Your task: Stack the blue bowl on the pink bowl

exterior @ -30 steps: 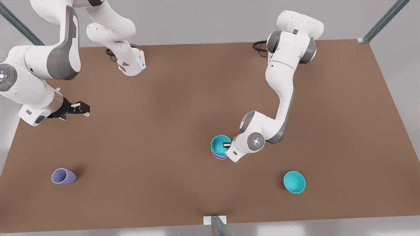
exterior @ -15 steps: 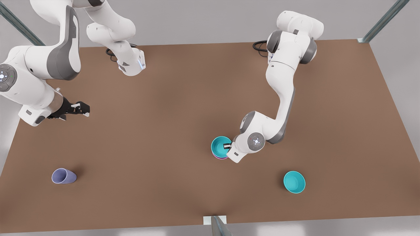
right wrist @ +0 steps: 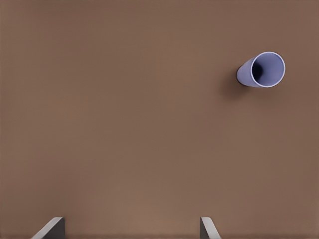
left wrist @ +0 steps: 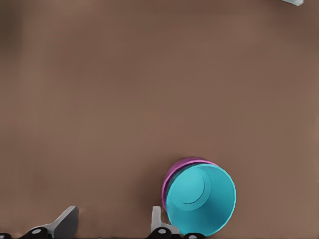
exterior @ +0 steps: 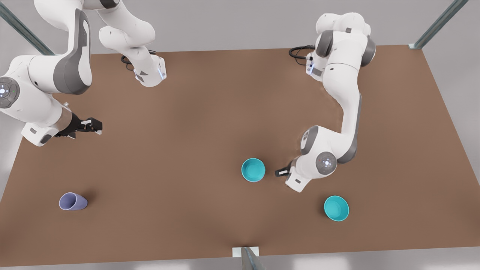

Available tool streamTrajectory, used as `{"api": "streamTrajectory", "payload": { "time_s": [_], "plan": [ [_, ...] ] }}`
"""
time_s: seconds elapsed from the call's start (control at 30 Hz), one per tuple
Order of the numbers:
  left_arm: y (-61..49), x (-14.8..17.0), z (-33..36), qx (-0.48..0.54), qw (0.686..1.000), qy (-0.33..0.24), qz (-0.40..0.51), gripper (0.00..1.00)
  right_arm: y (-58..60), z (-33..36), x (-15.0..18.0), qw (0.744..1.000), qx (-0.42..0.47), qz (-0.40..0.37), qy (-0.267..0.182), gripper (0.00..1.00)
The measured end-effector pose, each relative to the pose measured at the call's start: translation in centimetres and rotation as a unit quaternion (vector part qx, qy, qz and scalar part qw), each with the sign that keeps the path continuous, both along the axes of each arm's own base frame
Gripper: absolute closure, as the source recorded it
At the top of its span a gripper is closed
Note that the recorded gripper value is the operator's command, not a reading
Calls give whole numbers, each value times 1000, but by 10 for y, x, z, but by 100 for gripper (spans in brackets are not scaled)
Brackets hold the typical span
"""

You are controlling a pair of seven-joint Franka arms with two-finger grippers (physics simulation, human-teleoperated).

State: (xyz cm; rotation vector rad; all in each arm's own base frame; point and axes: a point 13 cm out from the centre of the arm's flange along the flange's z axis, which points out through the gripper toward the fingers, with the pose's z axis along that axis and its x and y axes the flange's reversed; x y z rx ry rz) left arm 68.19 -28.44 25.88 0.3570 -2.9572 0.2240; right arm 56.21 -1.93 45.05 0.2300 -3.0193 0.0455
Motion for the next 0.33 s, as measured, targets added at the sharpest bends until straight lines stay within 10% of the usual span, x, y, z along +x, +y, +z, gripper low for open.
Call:
{"api": "streamTrajectory", "payload": {
  "time_s": [0.13, 0.33],
  "plan": [
    [194, -20, 189, 74, 995, -45, 49, 0, 0, 1, 0, 1000, 0, 0, -1, 0],
    [265, -105, 217, 113, 994, -3, -5, 0, 0, 0, 0, 1000, 0, 0, -1, 0]
  ]
}}
